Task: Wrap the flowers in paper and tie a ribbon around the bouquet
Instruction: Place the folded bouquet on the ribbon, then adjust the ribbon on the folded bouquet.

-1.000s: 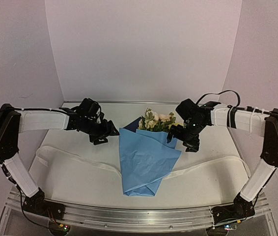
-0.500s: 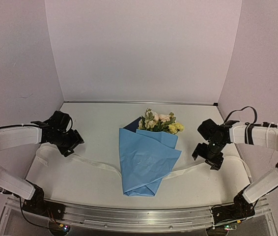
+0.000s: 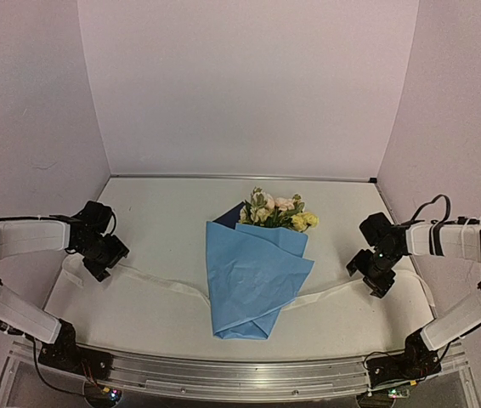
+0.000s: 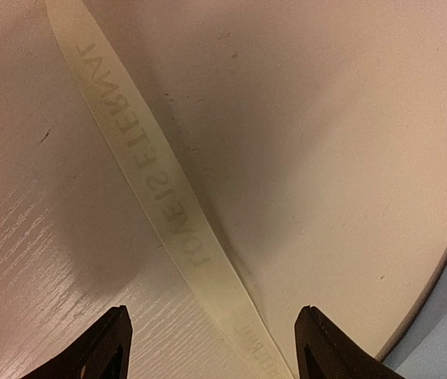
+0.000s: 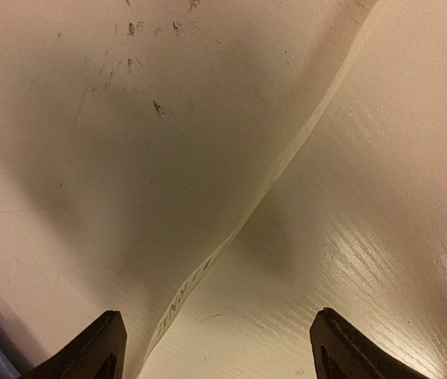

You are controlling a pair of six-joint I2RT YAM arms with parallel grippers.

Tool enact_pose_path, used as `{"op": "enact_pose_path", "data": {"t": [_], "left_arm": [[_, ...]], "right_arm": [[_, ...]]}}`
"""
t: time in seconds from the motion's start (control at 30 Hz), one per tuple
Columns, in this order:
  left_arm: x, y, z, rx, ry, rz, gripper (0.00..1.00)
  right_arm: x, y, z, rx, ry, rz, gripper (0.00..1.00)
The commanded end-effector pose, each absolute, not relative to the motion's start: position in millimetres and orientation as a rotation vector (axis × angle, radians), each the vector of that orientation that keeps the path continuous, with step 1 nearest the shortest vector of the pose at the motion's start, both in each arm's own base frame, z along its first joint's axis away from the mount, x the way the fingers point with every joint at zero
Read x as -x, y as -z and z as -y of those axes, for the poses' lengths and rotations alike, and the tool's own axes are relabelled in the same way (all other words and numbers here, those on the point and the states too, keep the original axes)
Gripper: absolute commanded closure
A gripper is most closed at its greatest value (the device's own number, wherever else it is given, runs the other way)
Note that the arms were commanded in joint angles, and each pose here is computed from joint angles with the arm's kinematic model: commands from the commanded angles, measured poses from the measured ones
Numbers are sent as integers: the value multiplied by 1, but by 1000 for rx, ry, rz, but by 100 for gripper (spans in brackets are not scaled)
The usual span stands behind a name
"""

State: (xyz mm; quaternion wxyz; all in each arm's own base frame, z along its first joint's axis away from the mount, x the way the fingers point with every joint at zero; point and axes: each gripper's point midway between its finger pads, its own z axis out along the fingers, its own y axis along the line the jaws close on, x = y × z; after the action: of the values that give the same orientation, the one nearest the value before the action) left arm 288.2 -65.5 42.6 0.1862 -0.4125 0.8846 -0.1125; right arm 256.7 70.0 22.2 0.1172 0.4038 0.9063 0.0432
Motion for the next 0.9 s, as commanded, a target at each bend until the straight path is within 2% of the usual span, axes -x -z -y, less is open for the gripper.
{"op": "enact_pose_path", "data": {"t": [0.0,0.17,0.33,0.4,0.53,0.63,0.87], "left_arm": [[-303,-39,58,1185,262,-2468,26],[-317,-29,52,1169,156,-2493,28],[-319,-10,47,1124,2,-2597,39],[-317,1,47,1109,-45,-2653,49],[-304,20,50,1129,-57,-2725,81],[-305,19,54,1139,-16,-2714,99],[-343,-14,62,1090,92,-2604,100]], "right_arm": [[-263,-15,-73,-1209,-178,-2634,18],[-263,-8,-74,-1216,-202,-2642,18],[-267,-6,-75,-1232,-253,-2632,18],[-268,-6,-74,-1237,-266,-2625,18],[-265,-4,-71,-1256,-282,-2598,18],[-259,0,-67,-1265,-268,-2587,19],[-255,6,-65,-1280,-251,-2601,28]]}}
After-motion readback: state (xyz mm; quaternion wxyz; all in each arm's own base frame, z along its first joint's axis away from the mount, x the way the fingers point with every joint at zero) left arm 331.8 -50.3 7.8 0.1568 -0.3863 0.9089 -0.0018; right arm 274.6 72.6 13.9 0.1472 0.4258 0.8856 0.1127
